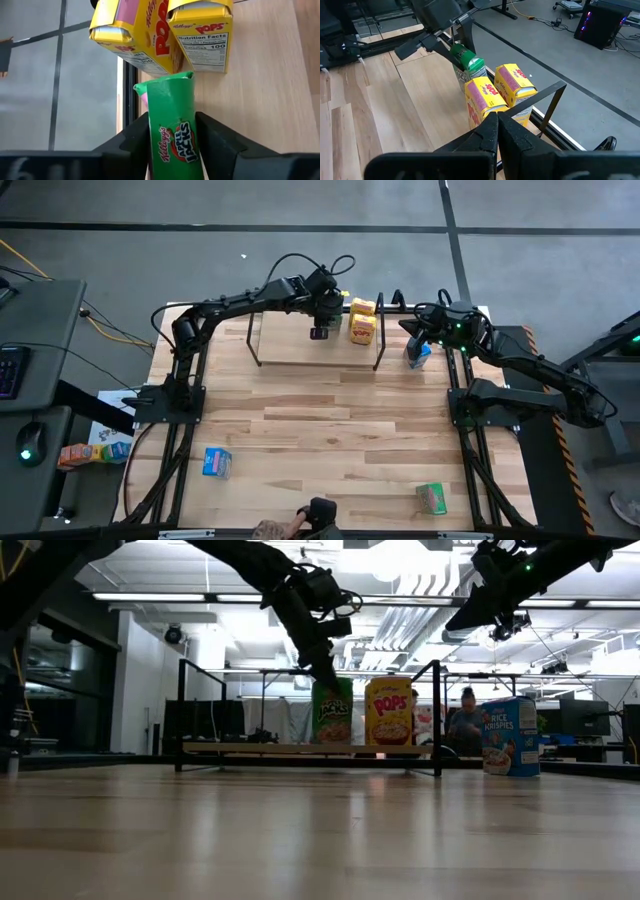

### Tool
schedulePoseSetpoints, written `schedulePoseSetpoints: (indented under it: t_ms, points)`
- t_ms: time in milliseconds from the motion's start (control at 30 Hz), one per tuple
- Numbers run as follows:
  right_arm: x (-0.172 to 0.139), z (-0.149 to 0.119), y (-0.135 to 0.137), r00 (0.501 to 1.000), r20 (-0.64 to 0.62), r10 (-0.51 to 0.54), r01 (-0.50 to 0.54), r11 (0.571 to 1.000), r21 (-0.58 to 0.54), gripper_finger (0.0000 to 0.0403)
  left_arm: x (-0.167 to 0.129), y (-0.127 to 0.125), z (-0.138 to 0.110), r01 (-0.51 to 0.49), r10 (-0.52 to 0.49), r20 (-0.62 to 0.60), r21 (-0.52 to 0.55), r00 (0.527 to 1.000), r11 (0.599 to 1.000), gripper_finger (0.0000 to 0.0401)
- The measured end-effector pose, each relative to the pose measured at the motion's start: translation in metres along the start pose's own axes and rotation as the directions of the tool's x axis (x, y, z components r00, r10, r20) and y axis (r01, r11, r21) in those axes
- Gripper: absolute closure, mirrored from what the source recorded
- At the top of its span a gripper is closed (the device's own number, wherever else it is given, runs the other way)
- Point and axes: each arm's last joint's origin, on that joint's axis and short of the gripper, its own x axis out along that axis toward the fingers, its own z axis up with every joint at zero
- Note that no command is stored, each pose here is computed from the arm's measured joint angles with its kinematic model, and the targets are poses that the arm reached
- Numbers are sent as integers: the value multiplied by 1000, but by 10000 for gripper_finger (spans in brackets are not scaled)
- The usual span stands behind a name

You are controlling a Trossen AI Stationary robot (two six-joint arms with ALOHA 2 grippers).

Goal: Stack cereal on shelf
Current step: Put the top green cereal box on the shelf

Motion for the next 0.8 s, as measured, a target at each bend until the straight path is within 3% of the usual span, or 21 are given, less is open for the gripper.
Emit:
schedulePoseSetpoints:
  t_ms: [800]
  points:
    - [0, 0, 0, 1000, 0, 0, 0, 1000, 0, 402, 0, 2, 3, -77, 77, -11, 31, 997, 997, 215]
